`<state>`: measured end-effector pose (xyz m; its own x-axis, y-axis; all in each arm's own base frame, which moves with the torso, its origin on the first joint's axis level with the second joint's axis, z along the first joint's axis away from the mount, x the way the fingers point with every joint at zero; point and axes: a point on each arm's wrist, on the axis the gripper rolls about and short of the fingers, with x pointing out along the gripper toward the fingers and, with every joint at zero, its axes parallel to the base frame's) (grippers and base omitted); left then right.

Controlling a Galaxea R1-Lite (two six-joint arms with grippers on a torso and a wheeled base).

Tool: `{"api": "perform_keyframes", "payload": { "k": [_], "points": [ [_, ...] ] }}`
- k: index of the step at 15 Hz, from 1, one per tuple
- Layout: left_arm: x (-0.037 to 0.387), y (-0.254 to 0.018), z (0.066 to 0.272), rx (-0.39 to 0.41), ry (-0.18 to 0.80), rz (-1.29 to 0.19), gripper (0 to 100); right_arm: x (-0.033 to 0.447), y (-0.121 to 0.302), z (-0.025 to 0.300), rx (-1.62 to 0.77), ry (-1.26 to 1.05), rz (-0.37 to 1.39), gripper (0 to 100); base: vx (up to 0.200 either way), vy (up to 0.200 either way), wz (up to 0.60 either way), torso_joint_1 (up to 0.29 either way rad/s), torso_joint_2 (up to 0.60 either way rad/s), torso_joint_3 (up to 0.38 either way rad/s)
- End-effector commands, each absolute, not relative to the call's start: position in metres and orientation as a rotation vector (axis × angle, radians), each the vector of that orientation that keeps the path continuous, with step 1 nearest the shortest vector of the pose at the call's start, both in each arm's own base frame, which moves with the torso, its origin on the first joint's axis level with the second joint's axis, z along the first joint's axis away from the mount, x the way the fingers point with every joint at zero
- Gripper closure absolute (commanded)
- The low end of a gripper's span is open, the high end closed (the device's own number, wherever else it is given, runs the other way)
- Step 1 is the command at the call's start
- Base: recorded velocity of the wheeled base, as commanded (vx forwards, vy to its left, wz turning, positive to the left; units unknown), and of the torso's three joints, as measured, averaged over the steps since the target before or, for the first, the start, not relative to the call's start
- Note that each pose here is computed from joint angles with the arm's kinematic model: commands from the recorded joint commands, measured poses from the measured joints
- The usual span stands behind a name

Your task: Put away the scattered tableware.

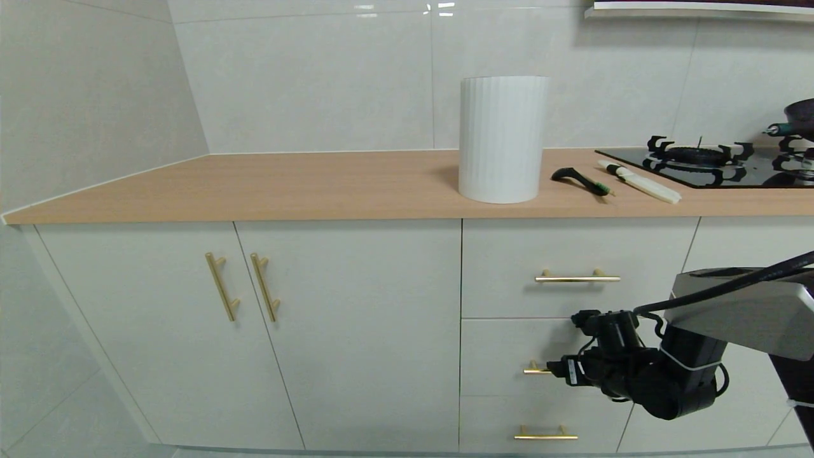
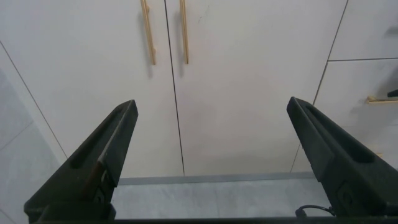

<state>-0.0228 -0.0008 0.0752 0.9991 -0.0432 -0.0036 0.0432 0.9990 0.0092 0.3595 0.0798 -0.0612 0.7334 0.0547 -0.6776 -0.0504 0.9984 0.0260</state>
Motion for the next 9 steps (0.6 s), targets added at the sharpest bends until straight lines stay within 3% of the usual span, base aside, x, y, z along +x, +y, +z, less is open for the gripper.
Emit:
{"api": "perform_keyframes", "payload": {
  "k": [1, 9],
  "points": [
    [-0.0228, -0.0008, 0.0752, 0.011, 0.003, -0.043, 0, 0.3618, 0.08, -0.0684, -0.005, 0.753, 0.039, 0, 0.0, 0.0, 0.0, 0.0, 0.0, 0.0],
    [-0.0228, -0.0008, 0.0752, 0.011, 0.003, -0.043, 0, 0.3602, 0.0804, -0.0708, -0.022, 0.8, 0.022, 0, 0.0, 0.0, 0.0, 0.0, 0.0, 0.0]
  ]
}}
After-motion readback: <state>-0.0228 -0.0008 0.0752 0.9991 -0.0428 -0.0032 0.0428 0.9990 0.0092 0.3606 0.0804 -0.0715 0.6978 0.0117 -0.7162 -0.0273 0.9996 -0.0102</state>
